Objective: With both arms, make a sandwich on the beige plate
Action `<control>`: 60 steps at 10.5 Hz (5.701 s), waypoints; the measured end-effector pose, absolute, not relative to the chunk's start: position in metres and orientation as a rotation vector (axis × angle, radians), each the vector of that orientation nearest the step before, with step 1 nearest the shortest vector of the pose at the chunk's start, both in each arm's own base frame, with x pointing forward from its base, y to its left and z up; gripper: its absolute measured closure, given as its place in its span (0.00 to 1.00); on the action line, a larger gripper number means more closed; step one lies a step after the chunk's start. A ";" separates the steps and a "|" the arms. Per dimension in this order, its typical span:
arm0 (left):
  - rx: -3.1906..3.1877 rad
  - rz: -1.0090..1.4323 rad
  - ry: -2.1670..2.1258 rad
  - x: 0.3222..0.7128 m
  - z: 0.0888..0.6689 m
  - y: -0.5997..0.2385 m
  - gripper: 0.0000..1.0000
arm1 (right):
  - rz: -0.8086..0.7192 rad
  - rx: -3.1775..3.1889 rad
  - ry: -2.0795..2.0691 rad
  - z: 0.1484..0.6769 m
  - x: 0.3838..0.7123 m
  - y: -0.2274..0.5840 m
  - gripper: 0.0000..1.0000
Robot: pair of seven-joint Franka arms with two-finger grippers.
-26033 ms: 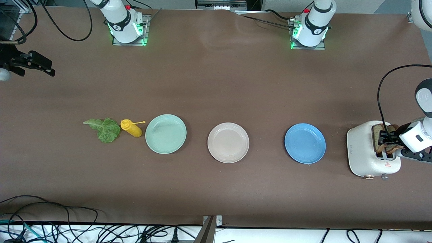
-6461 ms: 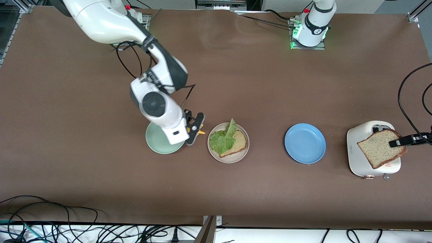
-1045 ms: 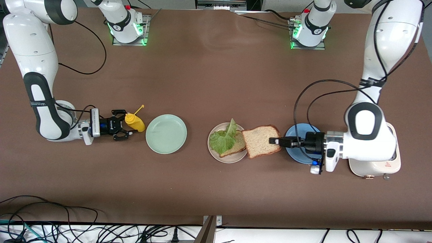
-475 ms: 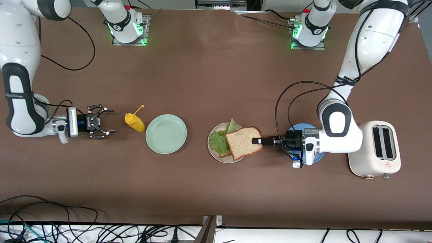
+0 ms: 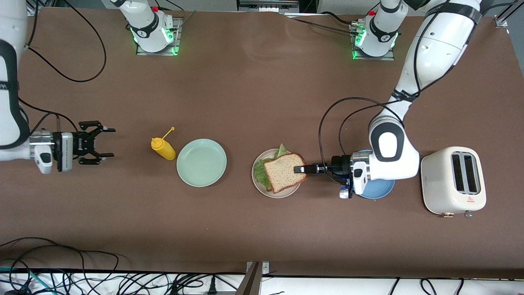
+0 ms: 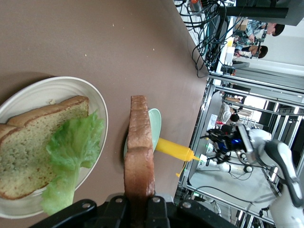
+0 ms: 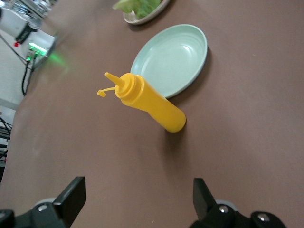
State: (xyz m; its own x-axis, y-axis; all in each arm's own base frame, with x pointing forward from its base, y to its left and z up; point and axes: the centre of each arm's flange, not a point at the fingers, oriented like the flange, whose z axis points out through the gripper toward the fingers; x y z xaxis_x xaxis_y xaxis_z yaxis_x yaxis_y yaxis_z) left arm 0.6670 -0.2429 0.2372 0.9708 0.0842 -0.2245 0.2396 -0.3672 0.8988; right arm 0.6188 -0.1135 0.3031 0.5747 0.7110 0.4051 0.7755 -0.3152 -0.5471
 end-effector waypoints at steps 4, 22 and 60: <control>1.980 -0.149 0.239 0.658 0.216 -0.257 0.92 | 0.187 -2.520 -0.994 0.410 0.611 -0.083 0.00; 2.297 0.092 0.165 0.695 0.241 -0.162 0.00 | 0.058 -3.128 -0.021 0.579 0.578 0.007 0.00; 3.117 -0.166 -0.121 0.601 0.557 0.004 0.00 | -0.050 -3.130 0.030 0.607 0.545 -0.014 0.00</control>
State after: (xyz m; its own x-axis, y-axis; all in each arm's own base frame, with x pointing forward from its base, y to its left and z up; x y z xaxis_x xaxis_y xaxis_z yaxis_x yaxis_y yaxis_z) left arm 0.6005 0.0043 0.5570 0.9913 -0.0785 -0.1052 -0.0766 -0.9968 0.0223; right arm 0.5453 -0.0143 0.6066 0.9993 -0.0196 0.0318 -0.0193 -0.9997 -0.0115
